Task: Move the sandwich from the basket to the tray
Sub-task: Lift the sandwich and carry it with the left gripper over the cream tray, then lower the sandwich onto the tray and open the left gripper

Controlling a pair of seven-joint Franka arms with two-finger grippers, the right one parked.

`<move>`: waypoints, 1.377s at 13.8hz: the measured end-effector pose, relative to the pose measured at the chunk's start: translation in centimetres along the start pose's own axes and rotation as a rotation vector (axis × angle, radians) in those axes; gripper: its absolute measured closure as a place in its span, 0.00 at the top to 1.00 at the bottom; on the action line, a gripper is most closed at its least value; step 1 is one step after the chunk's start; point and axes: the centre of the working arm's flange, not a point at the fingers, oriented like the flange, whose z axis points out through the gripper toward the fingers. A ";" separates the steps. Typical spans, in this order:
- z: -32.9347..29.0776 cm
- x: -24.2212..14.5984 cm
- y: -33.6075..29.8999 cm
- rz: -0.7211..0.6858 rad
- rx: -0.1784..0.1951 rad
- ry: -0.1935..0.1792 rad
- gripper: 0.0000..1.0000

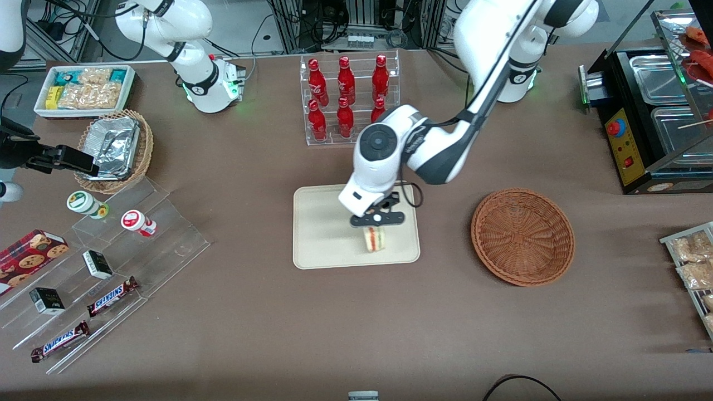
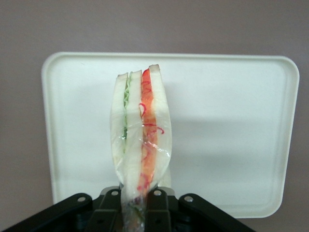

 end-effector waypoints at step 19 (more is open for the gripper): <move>7.2 -4.3 3.8 0.102 0.063 0.007 0.41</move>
